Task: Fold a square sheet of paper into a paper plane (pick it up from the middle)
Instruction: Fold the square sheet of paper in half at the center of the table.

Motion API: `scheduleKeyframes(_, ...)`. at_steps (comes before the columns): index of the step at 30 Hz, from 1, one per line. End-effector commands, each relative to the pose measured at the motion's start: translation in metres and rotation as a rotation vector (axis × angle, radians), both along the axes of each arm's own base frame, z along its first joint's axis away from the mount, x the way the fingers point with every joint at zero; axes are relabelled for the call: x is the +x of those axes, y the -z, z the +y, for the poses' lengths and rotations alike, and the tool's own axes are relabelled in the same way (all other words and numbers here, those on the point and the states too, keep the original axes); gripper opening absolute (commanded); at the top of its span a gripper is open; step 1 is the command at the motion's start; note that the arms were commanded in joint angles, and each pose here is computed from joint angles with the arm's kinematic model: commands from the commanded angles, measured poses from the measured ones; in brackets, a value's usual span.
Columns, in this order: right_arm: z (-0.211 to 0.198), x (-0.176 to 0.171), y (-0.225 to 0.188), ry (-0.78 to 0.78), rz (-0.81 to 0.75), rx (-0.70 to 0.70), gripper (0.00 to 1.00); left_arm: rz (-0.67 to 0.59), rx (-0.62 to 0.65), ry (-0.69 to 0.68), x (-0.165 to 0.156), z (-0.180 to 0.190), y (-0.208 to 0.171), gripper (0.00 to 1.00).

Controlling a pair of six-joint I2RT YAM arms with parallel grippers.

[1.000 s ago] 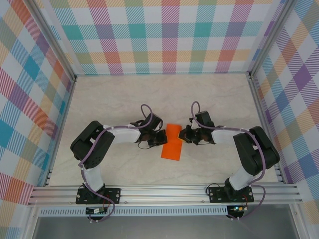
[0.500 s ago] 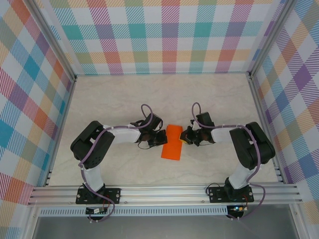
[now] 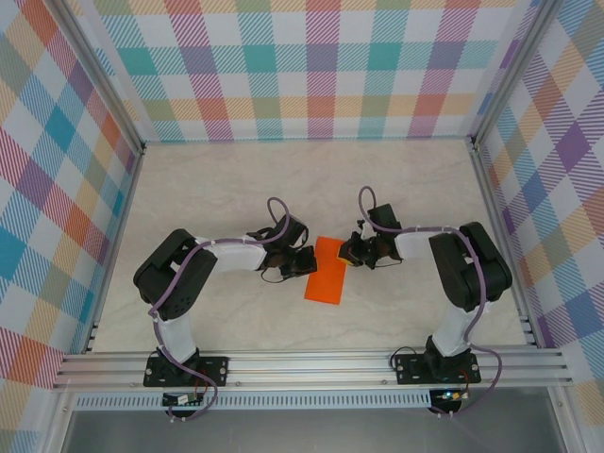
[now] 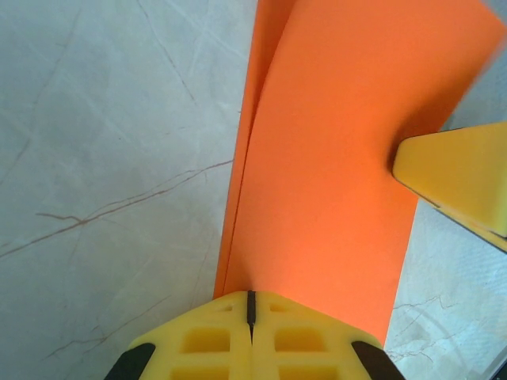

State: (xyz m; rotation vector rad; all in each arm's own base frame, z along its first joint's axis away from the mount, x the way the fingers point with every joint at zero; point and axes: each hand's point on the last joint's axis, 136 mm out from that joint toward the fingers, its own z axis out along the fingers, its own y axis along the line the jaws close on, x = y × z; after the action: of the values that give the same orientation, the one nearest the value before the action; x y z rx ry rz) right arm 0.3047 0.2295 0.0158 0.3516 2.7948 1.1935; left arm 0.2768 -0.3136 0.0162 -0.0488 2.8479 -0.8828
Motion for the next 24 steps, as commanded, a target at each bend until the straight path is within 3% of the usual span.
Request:
scheduleKeyframes(1,-0.003,-0.002,0.010,0.014,0.025,-0.010,0.00,0.129,0.273,-0.025,-0.038,0.054,0.062,0.00)
scheduleKeyframes(10,-0.004,0.021,-0.030,0.014,-0.072,0.002,0.00,0.126,0.279,-0.023,-0.037,0.055,0.062,0.00)
scheduleKeyframes(24,-0.017,0.022,0.016,0.065,0.049,-0.058,0.00,0.124,0.280,-0.023,-0.037,0.055,0.061,0.00)
